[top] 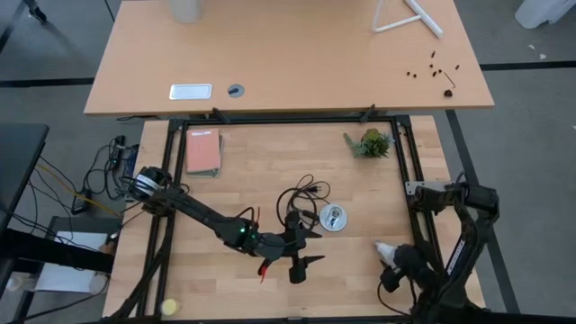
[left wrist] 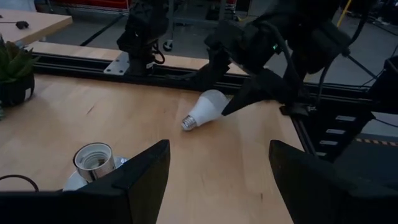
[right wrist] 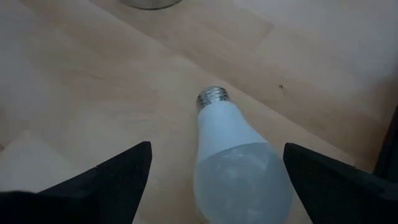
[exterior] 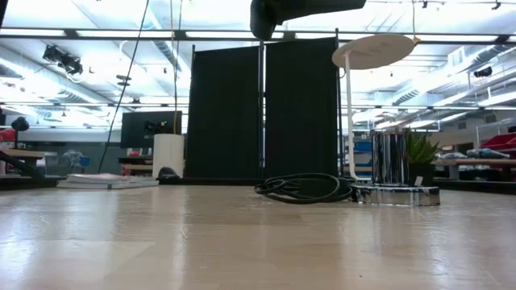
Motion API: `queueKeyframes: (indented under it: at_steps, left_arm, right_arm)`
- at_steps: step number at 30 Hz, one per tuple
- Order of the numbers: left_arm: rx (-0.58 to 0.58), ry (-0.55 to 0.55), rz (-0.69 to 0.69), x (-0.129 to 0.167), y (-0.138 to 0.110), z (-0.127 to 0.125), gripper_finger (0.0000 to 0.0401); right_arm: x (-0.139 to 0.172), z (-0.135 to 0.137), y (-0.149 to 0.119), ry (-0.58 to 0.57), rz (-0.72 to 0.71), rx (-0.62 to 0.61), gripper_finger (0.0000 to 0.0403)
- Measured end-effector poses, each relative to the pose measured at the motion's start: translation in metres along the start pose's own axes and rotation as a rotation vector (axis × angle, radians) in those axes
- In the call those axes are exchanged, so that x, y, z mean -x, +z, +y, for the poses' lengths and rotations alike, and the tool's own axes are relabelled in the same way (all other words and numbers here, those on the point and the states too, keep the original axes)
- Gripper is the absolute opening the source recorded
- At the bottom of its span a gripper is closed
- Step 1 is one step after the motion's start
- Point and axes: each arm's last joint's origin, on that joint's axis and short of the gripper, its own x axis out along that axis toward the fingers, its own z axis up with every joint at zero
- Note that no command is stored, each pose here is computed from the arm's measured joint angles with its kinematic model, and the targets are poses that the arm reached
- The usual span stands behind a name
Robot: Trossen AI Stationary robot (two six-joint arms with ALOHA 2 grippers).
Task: Screw lightbulb
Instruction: Insert the lightbulb into the lamp
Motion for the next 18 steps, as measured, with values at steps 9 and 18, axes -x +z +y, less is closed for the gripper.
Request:
queueKeyframes:
  at_steps: [9,18]
  left_arm:
    - [-0.004,-0.012,0.005,0.000,-0.001,-0.001,0.0277]
    - [-0.036,-0.008,0.025,0.000,-0.003,-0.001,0.0277]
  right_arm:
    - [-0.033,0.010,-0.024,-0.043,-0.141,0.060,0.0373]
    - [-0.061,0.016,-0.041,-0.034,-0.292,0.112,0.0373]
